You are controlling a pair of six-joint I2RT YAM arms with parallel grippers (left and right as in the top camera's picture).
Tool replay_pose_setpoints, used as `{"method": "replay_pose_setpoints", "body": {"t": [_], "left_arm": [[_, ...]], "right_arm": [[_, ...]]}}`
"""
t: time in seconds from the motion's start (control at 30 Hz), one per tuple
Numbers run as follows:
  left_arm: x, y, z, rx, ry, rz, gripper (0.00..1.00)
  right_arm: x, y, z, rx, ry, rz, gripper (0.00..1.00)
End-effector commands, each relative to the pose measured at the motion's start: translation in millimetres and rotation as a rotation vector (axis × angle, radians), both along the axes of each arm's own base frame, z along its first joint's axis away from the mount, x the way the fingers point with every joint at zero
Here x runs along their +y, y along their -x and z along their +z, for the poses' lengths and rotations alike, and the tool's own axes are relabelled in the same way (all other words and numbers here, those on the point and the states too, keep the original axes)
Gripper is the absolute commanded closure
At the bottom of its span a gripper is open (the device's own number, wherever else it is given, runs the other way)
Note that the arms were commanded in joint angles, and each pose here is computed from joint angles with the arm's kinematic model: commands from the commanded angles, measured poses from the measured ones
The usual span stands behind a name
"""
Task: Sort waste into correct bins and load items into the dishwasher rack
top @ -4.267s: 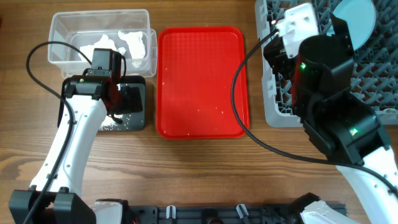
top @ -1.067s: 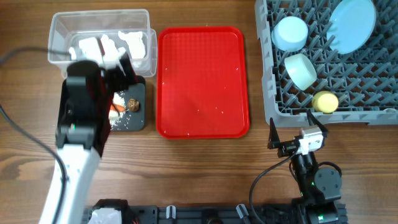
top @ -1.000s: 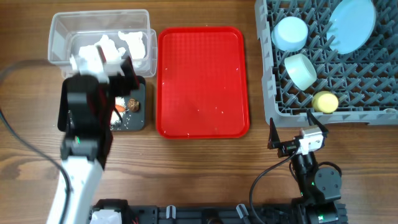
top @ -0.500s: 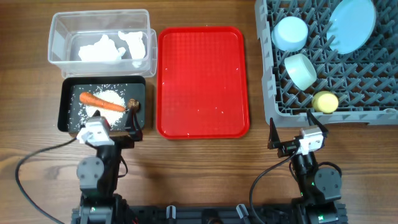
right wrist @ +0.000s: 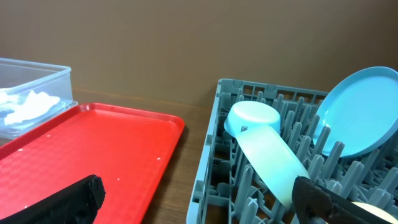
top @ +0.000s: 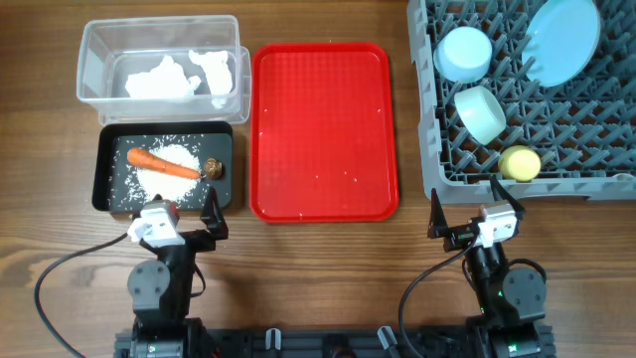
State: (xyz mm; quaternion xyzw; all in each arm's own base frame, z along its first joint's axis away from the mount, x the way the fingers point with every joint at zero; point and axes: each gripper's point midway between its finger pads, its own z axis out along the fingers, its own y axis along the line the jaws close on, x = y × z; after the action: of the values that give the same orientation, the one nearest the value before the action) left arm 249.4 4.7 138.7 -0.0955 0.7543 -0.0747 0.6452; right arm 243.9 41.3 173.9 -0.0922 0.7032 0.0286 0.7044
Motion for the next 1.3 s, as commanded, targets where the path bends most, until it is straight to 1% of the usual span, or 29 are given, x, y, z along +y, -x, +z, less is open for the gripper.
{"method": "replay_pose_setpoints", "body": {"t": [0.0, 1.27], "left_arm": [[0.6, 3.2, 20.9, -0.094, -0.008, 0.000, 0.00], [0.7, 3.2, 17.6, -0.080, -0.008, 0.000, 0.00]], "right_arm": [[-0.2, 0.5, 2.5, -0.010, -0.015, 0.003, 0.00], [-0.2, 0.5, 2.5, -0.010, -0.015, 0.003, 0.00]]}}
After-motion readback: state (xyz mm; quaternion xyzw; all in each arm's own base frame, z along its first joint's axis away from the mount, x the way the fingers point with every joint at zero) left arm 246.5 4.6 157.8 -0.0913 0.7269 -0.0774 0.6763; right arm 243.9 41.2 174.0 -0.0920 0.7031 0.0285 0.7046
